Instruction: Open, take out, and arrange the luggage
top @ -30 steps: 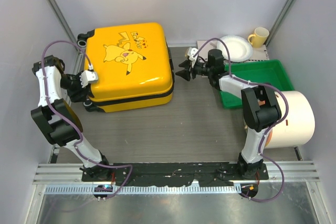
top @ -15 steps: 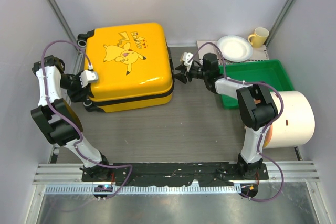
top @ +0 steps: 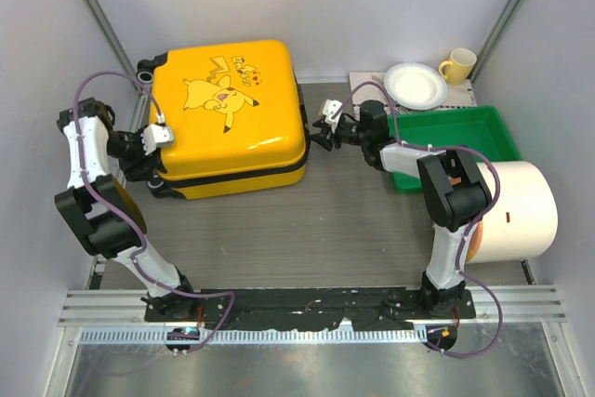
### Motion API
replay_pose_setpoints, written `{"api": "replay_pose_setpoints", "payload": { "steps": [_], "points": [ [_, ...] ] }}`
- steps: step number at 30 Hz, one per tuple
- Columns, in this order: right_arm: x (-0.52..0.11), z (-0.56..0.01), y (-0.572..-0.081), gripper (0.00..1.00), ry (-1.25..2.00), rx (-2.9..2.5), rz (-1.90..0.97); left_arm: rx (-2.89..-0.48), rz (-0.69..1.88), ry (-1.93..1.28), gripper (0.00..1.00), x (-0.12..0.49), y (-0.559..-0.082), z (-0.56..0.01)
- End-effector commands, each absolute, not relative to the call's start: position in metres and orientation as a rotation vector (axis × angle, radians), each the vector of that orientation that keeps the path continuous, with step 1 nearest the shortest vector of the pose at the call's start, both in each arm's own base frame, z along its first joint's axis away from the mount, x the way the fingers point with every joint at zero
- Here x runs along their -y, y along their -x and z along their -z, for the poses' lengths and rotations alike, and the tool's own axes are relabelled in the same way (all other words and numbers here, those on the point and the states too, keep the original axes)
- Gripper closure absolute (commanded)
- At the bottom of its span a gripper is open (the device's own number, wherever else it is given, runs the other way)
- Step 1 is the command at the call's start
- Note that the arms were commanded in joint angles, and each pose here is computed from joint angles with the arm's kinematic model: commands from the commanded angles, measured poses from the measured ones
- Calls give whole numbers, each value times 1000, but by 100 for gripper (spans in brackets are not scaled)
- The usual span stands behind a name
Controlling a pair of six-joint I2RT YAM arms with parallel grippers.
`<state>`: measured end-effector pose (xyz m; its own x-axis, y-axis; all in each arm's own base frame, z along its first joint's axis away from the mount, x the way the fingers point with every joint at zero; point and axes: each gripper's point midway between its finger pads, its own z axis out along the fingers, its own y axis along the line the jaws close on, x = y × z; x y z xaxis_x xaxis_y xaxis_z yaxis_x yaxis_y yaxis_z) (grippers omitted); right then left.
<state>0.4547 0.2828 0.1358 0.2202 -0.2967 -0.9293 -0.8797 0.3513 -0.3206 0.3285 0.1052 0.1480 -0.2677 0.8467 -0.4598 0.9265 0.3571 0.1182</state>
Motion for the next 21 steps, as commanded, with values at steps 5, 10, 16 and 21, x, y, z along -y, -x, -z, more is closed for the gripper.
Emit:
{"api": "replay_pose_setpoints", "payload": {
  "steps": [5, 10, 16, 21],
  "points": [
    [-280, -151, -448, 52, 1162, -1325, -587, -2195, 166, -1528, 100, -118, -346, -139],
    [-268, -189, -439, 52, 1082, -1295, -626, -2187, 162, -1528, 100, -118, -349, -141],
    [-256, -181, -437, 52, 1087, -1330, -621, -2183, 162, -1524, 100, -118, -351, -144],
    [-262, -163, -445, 55, 1098, -1360, -608, -2180, 156, -1514, 100, -118, -352, -146]
  ]
}}
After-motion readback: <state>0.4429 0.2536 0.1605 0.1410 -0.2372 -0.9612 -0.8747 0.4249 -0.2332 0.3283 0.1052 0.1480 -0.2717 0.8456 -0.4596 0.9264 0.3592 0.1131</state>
